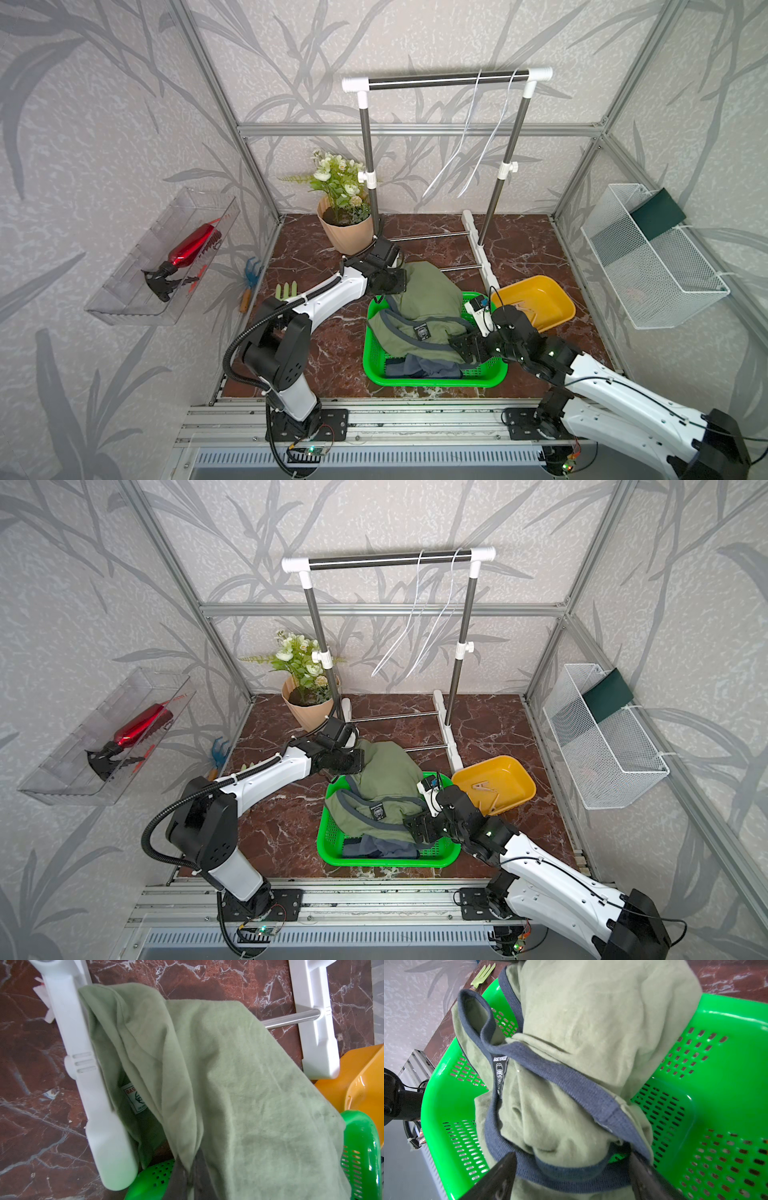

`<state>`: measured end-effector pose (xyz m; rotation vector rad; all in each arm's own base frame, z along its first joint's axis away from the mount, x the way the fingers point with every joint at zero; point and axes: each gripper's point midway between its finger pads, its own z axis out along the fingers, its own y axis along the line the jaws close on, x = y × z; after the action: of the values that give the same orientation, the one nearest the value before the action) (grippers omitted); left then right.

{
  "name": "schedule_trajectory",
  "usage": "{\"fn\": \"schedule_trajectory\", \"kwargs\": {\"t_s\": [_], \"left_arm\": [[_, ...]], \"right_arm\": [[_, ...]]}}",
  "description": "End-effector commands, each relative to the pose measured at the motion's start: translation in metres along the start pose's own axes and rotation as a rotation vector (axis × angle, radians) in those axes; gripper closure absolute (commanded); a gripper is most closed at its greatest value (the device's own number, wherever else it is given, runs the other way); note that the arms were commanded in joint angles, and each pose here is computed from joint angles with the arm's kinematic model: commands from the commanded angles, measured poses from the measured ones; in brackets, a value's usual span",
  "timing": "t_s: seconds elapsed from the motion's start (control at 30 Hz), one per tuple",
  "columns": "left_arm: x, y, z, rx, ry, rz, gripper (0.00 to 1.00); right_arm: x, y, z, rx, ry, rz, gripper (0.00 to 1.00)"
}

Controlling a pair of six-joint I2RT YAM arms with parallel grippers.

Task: Remove the clothespins securing tank tops to the hanger
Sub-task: Adjust the tank top in the basket.

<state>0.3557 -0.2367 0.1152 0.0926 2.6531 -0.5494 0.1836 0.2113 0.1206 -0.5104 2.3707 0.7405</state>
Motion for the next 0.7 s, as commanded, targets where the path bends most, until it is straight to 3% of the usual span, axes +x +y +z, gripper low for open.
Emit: {"fn": "schedule_trajectory", "kwargs": {"t_s": [0.0, 0.13, 0.3, 0.47, 0.67], "left_arm": [[-0.009, -0.024, -0.022, 0.078, -0.048, 0.045, 1.0], [-0.016, -0.072, -0.054, 0.252, -0.122, 0.136, 1.0], [0.014, -0.119, -0.089, 0.437, -0.089, 0.204, 1.0], [0.069, -0.139, -0.107, 0.582, 0.019, 0.163, 1.0], [0.121, -0.154, -0.134, 0.622, 0.073, 0.211, 1.0]], "right_arm": [[-0.004, 0.002, 0.004, -0.007, -0.023, 0.012, 0.15], [0.003, 0.002, 0.014, -0.007, 0.015, 0.014, 0.15], [0.006, -0.003, 0.019, 0.026, 0.028, 0.025, 0.15], [-0.015, -0.005, -0.008, 0.046, -0.116, 0.02, 0.15], [-0.04, 0.0, -0.054, 0.047, -0.278, 0.006, 0.12]]}}
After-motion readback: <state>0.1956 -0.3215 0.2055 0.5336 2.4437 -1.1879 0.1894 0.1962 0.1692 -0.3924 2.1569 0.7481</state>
